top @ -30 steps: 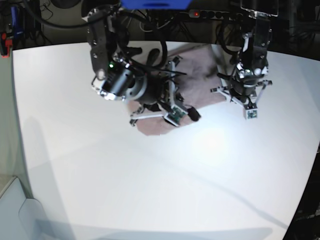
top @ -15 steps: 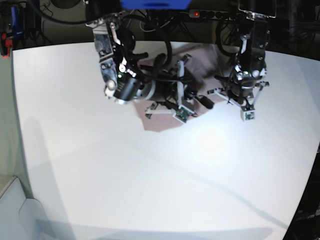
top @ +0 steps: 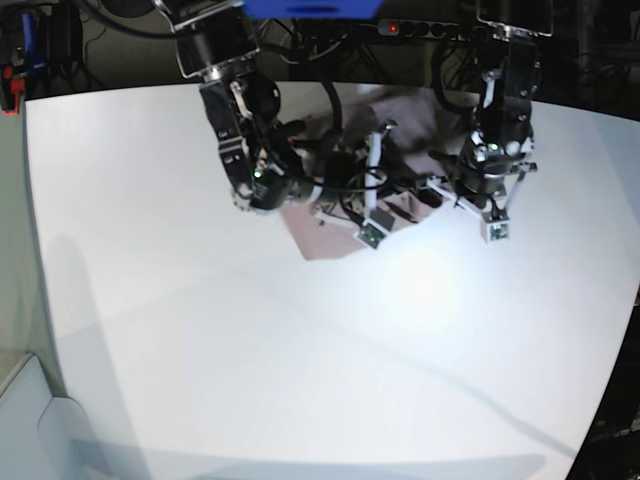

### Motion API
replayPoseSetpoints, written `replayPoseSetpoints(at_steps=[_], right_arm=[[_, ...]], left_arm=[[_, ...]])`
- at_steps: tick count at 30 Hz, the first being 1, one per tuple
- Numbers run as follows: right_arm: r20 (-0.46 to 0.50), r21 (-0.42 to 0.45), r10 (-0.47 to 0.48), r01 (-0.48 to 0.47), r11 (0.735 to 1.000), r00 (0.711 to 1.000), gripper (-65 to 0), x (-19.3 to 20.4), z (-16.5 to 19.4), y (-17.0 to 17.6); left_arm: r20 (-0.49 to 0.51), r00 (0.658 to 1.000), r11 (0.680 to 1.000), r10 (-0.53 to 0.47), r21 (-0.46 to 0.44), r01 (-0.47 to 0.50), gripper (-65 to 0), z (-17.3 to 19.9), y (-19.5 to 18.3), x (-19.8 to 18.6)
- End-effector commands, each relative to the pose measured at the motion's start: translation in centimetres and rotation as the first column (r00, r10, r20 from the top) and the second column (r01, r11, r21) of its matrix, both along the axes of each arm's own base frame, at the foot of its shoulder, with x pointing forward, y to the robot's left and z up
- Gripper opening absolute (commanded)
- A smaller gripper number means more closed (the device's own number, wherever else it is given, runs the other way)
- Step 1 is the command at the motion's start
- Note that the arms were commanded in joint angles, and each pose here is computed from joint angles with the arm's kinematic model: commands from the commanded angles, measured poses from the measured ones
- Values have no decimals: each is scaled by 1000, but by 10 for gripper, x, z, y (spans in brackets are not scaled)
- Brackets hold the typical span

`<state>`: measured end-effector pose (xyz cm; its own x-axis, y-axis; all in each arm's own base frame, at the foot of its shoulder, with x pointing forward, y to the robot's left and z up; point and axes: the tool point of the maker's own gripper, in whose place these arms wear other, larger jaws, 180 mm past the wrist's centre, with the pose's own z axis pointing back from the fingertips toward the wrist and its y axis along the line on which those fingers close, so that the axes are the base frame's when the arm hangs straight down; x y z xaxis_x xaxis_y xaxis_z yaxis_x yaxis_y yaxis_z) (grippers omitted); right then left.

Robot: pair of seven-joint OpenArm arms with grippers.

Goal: Layout the t-shirt on the table in an organized manner, then fold the t-shirt properly
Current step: 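Press and adjust the folded bundle with both grippers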

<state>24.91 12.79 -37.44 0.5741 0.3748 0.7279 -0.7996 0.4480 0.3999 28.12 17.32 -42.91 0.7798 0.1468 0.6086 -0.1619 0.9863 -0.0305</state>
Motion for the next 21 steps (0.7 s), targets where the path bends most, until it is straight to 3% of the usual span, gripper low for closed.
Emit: replayPoseSetpoints(at_steps=[1,6,10,16,21], right_arm=[[36,78,-17,14,997,999,-650,11,20,11],[13,84,-22,20,996,1000,-650,12,12,13],[6,80,-22,21,997,1000,-650,12,9,12],[13,81,-24,23,996,1000,-650,14,12,12],[17,80,-25,23,997,1000,-650,14,12,10]], left_arm=[[39,999,1000,-14,-7,15,-650,12,-3,7],[120,992,1000,-23,14,22,-650,42,4,18],[101,995,1000,23,12,-25,-650,51,20,13],[-32,997,998,66,4,-66,-650,40,33,-25],[-117,991,997,63,-28,-66,-650,20,19,-59]])
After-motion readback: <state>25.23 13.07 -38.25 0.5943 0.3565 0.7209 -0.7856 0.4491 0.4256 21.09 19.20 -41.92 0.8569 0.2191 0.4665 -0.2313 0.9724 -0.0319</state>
